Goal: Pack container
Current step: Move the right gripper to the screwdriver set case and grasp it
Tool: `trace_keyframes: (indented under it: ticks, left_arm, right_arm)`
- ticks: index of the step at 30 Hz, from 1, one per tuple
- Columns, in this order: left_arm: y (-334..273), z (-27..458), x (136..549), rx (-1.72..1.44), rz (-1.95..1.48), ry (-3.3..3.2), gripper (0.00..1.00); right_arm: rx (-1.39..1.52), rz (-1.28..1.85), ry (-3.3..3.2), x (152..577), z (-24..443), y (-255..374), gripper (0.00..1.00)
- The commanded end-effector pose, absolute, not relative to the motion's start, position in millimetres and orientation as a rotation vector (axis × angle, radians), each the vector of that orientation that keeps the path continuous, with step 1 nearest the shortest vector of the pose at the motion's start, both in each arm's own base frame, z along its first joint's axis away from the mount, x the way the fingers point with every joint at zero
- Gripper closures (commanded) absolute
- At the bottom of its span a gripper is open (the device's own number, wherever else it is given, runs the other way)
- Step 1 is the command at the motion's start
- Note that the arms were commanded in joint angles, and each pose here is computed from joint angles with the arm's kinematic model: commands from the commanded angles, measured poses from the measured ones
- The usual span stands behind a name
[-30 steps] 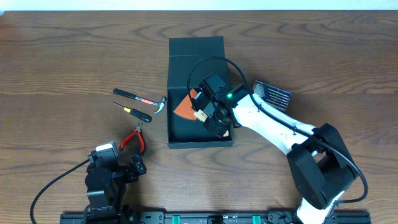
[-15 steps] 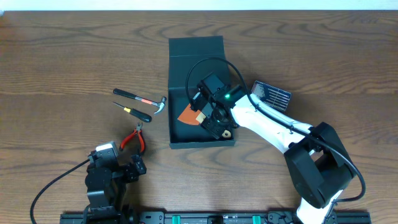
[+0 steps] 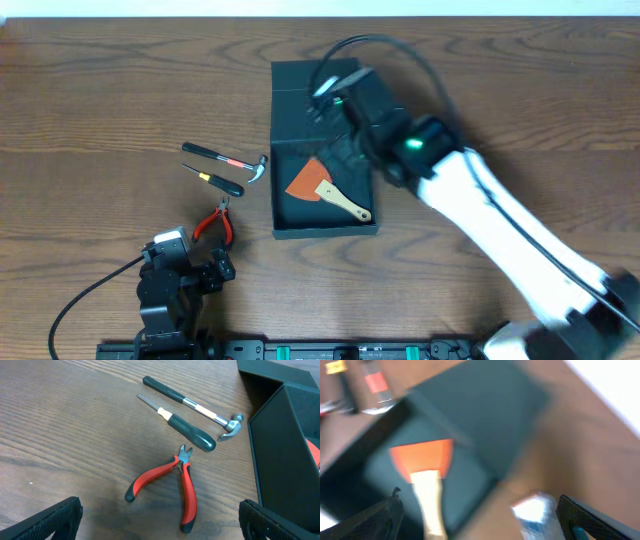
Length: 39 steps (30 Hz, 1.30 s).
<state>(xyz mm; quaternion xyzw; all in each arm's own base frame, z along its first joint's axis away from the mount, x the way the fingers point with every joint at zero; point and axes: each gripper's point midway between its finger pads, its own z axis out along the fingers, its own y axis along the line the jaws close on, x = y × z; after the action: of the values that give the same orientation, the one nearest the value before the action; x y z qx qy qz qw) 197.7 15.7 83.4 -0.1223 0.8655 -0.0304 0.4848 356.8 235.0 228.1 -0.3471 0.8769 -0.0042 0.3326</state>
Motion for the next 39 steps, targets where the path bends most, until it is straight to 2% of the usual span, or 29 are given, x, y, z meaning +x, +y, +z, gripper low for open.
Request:
trace_keyframes:
  ticks: [1,6,16,28,39]
  left_arm:
    - [15.8,81.1,197.9,-0.289,-0.068,2.109,0.01]
    - [15.8,81.1,197.9,-0.289,-0.068,2.109,0.02]
    - [15.8,81.1,197.9,-0.289,-0.068,2.109,0.02]
    - [15.8,81.1,198.0,-0.288,-0.068,2.109,0.01]
    - [15.8,81.1,198.0,-0.289,-0.068,2.109,0.02]
  right_arm:
    - [-0.754,-0.348,2.234,374.8,264.2,169.7,0.01]
    - [-1.024,-0.364,2.196,386.4,258.5,141.9,0.01]
    - [-1.030,-0.241,2.442,423.9,177.2,73.5,0.01]
    - [-1.193,-0.031,2.765,400.8,66.6,77.9,0.01]
    - [-1.294,0.031,2.811,395.0,32.6,73.8,0.01]
